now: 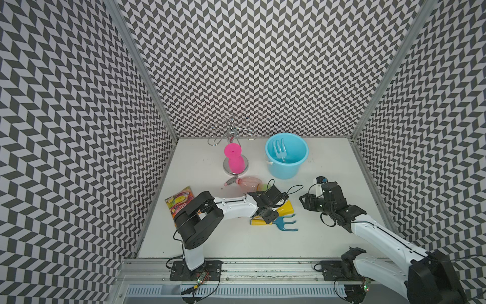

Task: Organize the gardening tools
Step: Adjust the gardening tool at the center of the board.

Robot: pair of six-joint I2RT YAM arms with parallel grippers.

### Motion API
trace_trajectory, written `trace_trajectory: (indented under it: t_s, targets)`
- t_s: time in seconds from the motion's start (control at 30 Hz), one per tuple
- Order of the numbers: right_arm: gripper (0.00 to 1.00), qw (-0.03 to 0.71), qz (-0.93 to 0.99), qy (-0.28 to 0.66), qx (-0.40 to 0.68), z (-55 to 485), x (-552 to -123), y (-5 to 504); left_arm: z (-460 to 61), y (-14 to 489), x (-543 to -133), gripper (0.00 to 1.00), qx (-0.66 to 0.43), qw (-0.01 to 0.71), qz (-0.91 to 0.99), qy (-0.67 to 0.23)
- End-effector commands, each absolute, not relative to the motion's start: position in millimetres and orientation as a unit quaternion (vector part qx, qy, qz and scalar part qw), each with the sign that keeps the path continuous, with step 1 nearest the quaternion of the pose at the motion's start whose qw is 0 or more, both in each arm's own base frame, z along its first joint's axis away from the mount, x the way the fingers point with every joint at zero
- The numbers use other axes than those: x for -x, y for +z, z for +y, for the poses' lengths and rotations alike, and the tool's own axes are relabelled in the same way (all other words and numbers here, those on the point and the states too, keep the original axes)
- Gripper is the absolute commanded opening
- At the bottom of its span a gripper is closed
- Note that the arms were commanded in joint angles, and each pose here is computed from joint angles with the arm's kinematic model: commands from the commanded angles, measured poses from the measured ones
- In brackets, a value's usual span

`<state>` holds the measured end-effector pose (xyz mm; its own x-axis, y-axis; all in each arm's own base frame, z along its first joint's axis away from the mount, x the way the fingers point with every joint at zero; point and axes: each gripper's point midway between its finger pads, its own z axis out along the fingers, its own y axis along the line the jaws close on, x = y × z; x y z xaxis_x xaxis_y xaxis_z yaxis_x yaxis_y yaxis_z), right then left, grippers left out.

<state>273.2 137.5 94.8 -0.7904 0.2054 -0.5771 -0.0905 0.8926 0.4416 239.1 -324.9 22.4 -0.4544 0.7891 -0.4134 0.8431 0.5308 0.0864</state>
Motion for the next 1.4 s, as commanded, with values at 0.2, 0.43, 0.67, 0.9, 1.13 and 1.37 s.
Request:
trace_trajectory:
  t_s: [0.2,0.43,0.67,0.9,1.13,1.37]
  targets:
    - [0.55,0.342,0.912,0.224,-0.043,131,-279,102,-325,12,-236,0.28,-0.488,0.190,0.850,-0.061]
    - [0.55,0.342,0.911,0.225,-0.048,130,-279,99,-329,27,-243,0.19,-0.483,0.213,0.847,-0.062]
    - [0.55,0.348,0.908,0.227,-0.052,130,-282,104,-340,59,-257,0.05,-0.474,0.253,0.841,-0.068]
    - [0.58,0.363,0.896,0.251,-0.043,136,-285,125,-344,100,-265,0.00,-0.449,0.302,0.836,-0.096]
    - [0.62,0.399,0.860,0.316,-0.021,152,-292,172,-346,138,-275,0.00,-0.406,0.348,0.835,-0.131]
    - [0.62,0.446,0.830,0.334,-0.016,150,-300,219,-344,206,-300,0.00,-0.340,0.430,0.818,-0.171]
